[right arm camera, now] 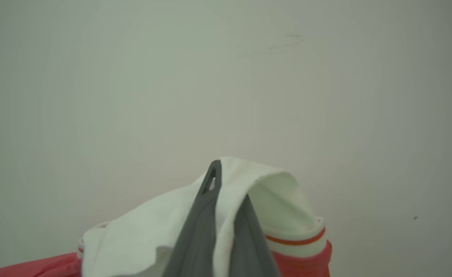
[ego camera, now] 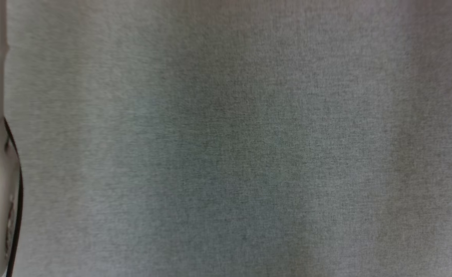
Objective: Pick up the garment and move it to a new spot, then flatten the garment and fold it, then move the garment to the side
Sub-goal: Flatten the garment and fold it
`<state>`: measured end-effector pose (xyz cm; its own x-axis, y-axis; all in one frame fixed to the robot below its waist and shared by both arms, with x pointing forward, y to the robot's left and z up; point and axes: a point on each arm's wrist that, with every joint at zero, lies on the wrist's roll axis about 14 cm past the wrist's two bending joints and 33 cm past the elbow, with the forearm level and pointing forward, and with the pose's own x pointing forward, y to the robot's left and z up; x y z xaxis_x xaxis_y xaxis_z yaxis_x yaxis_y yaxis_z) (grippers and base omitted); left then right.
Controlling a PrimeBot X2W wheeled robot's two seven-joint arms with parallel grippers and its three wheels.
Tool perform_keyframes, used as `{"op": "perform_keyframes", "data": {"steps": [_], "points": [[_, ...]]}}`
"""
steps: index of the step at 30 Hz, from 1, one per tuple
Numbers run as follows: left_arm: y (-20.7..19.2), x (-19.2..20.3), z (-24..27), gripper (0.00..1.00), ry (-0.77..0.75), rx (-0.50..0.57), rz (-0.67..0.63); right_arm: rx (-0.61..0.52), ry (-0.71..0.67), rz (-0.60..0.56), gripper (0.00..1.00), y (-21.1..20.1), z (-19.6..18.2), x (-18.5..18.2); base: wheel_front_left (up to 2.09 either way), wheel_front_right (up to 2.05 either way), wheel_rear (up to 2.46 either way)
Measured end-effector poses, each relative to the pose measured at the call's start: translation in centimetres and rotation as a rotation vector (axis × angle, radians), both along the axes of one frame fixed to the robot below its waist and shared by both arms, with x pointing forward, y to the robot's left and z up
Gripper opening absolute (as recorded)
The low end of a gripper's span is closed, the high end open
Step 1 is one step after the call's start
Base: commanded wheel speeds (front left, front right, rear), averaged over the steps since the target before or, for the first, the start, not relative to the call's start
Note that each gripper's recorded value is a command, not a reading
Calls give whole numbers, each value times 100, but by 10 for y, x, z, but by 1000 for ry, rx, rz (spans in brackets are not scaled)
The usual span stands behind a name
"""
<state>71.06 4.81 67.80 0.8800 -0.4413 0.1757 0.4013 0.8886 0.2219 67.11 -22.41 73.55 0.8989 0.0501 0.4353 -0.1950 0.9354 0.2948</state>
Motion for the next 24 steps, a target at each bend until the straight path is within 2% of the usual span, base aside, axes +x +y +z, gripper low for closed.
{"op": "perform_keyframes", "data": {"steps": [5,11,14,18,24], "points": [[-8,34,-66,0,61,-39,-6,-12,116,-14,0,1,-68,32,0,0,0],[-13,27,-154,0,224,6,-28,17,285,11,0,3,-158,22,0,0,0],[-8,6,-185,0,282,16,-35,30,351,34,0,7,-191,-1,0,0,0],[-2,-38,-230,0,387,46,-64,21,459,60,0,9,-235,-50,0,0,0],[3,-114,-253,0,474,49,-114,1,601,58,0,-3,-271,-136,0,0,0]]}}
